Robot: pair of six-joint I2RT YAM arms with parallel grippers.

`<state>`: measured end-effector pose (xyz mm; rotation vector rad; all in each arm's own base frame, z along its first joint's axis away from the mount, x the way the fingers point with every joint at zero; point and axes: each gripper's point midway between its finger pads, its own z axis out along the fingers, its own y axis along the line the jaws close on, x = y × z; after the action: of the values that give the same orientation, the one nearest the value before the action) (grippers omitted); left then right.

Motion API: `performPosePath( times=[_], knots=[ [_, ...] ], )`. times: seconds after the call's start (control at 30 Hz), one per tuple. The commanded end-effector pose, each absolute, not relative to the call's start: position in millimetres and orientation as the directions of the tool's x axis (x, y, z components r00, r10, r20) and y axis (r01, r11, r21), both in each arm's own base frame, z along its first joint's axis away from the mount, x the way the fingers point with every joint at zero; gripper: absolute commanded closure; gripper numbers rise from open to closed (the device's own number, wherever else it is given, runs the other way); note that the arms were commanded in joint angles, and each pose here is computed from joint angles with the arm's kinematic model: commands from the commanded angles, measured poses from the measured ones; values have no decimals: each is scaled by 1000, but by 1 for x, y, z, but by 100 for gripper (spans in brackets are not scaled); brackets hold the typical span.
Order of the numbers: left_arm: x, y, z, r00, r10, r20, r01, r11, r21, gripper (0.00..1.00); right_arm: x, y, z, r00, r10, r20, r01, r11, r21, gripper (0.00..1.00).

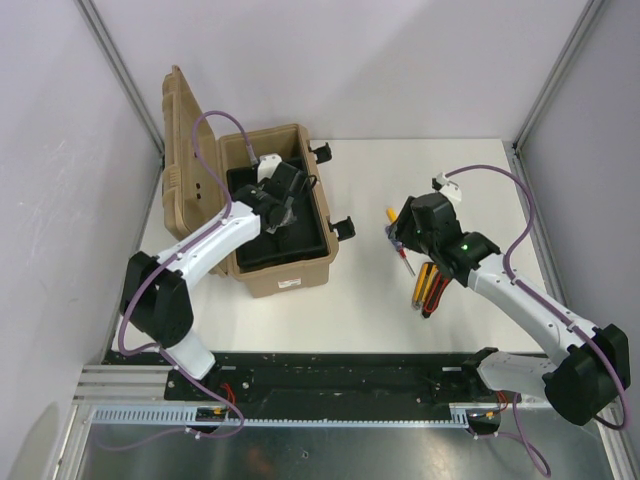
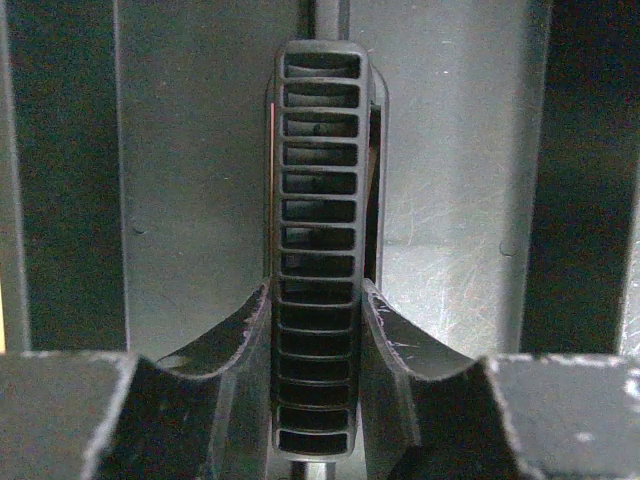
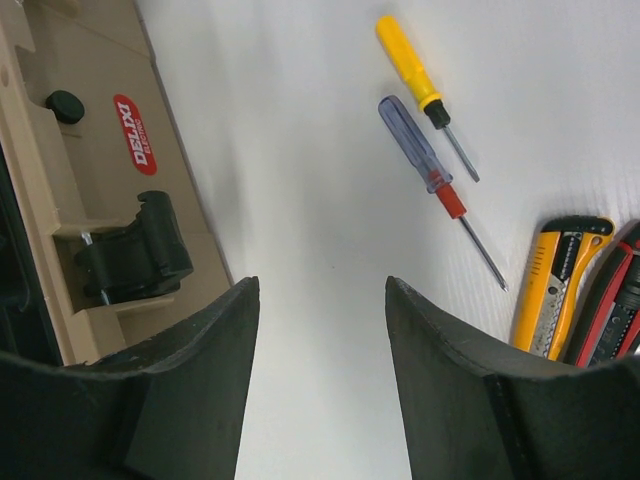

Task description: Pack the tool kit

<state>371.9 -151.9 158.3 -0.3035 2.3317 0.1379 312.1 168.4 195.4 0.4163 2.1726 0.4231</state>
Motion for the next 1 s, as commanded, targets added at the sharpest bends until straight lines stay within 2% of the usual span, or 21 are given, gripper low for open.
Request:
performPosePath(
  times=[0.0,0.27,0.53,0.67,0.73,0.77,0.97],
  knots=[
    [384,-163,157,-664,-227,-713,-274,960,-50,100,316,165,200,-547,461,-699,156,876,456,42],
    [389,-173,176,-653,-250,-715,-258,961,-100,100,316,164,198,-547,463,-697,162,876,455,42],
    [388,-172,158,-680,-236,-694,-265,962,-68,99,316,163,194,-551,464,-694,165,876,454,42],
    [387,-168,153,-683,-233,-692,-273,960,-54,84,316,161,192,-553,461,-694,171,878,447,42],
    [386,-166,154,-679,-234,-696,-278,959,-51,68,317,159,190,-552,466,-692,184,877,444,42],
    [386,-165,155,-675,-234,-699,-281,958,-50,63,317,158,190,-551,469,-691,189,876,444,42],
    [388,-164,166,-656,-242,-714,-282,957,-65,42,319,151,191,-537,480,-693,209,872,442,41]
  ],
)
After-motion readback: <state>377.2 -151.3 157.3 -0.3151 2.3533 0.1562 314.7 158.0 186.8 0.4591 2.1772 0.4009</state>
